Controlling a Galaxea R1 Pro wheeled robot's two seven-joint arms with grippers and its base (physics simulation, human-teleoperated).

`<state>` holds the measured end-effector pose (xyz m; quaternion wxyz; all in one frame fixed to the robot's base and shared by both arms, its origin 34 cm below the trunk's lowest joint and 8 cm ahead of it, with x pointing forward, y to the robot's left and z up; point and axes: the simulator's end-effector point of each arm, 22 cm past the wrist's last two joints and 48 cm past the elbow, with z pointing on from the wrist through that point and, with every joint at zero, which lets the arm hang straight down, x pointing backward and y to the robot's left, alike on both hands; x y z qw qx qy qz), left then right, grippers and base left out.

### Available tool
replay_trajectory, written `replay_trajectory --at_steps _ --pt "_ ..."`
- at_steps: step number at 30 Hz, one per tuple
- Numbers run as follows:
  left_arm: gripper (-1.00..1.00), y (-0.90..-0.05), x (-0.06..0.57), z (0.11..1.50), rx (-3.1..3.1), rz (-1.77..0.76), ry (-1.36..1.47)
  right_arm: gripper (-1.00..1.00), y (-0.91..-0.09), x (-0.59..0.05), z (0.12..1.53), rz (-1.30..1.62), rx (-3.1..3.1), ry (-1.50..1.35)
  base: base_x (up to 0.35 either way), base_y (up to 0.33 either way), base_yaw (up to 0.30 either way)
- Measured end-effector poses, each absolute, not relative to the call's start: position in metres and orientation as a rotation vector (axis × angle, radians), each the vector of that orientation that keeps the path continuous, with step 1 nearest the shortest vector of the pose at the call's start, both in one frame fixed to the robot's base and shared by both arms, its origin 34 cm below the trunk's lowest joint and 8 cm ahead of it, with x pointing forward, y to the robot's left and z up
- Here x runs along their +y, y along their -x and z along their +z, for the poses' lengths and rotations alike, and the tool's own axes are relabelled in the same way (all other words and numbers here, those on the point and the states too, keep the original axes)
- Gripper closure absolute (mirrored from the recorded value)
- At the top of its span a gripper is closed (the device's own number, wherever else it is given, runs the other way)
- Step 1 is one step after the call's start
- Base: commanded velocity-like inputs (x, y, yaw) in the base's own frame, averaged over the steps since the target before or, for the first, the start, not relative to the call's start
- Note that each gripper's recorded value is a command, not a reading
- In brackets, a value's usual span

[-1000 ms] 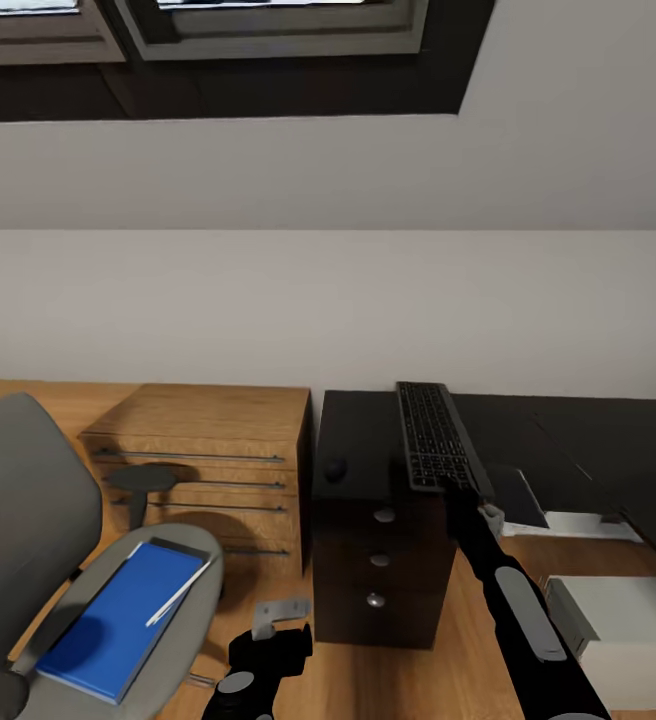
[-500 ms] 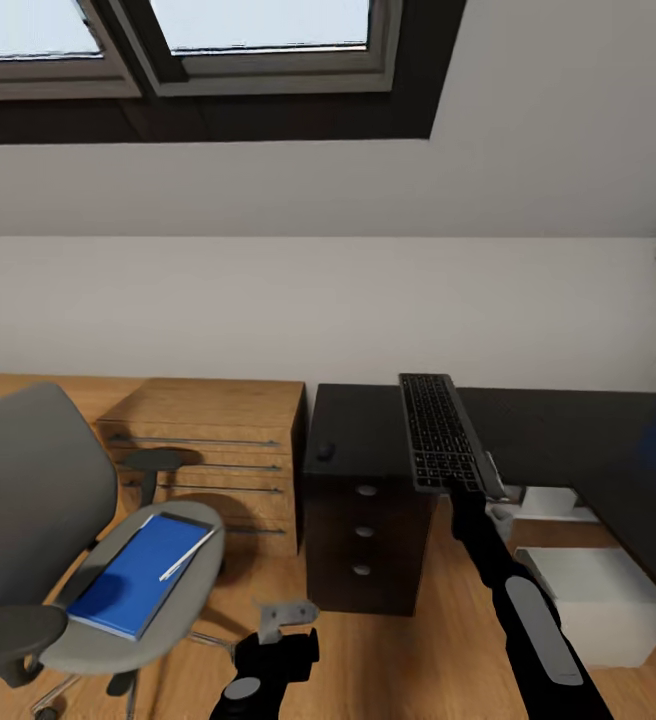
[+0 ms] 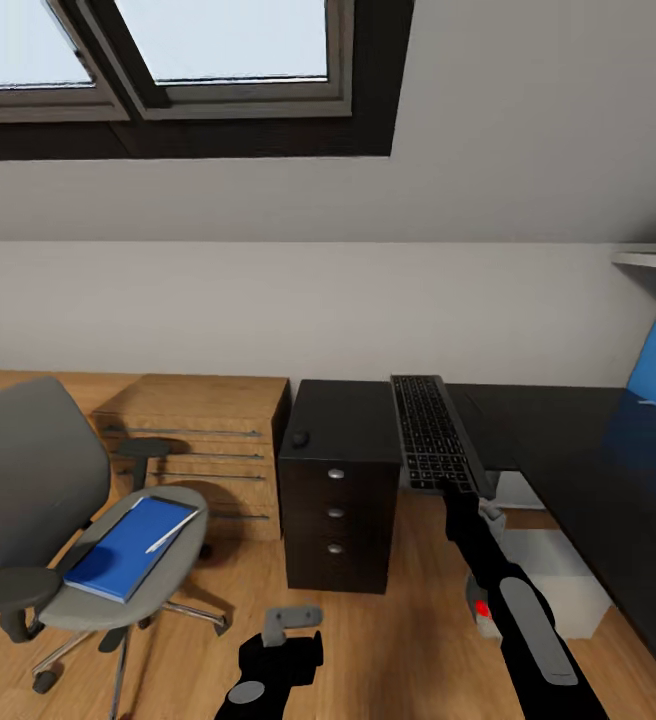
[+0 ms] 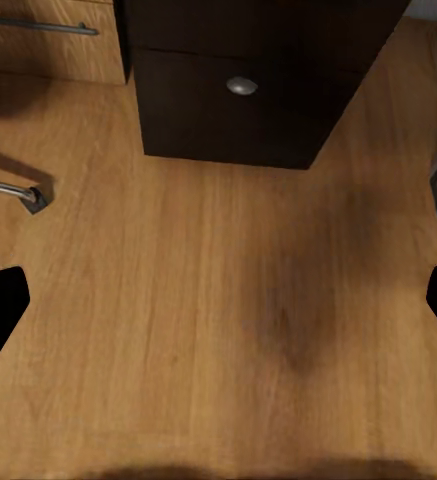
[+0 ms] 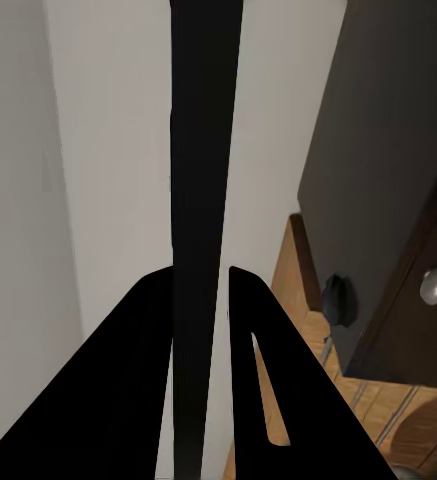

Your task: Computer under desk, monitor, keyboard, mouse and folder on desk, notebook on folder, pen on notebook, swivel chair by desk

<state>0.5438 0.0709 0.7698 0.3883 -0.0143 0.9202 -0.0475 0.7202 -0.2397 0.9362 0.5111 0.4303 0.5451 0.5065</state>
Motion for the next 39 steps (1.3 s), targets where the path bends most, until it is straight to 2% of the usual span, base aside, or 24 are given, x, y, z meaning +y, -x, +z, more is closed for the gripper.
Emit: replay_trajectory --at_steps 15,32,39 --pt "-1.00 -0.545 0.074 0.792 2.341 -0.116 0.045 1.00 -0.720 -0.240 0.958 1.217 1.314 -1.037 -0.273 -0.220 0.000" --pt "-1.00 -0.545 0.079 0.817 2.340 -0.118 0.067 1.00 -0.718 -0.239 0.969 1.210 1.336 -1.056 -0.345 -0.012 0.000" --pt "-1.00 -0.544 0.078 0.827 2.338 -0.115 0.061 1.00 -0.715 -0.239 0.961 1.193 1.368 -1.082 -0.339 -0.130 0.000"
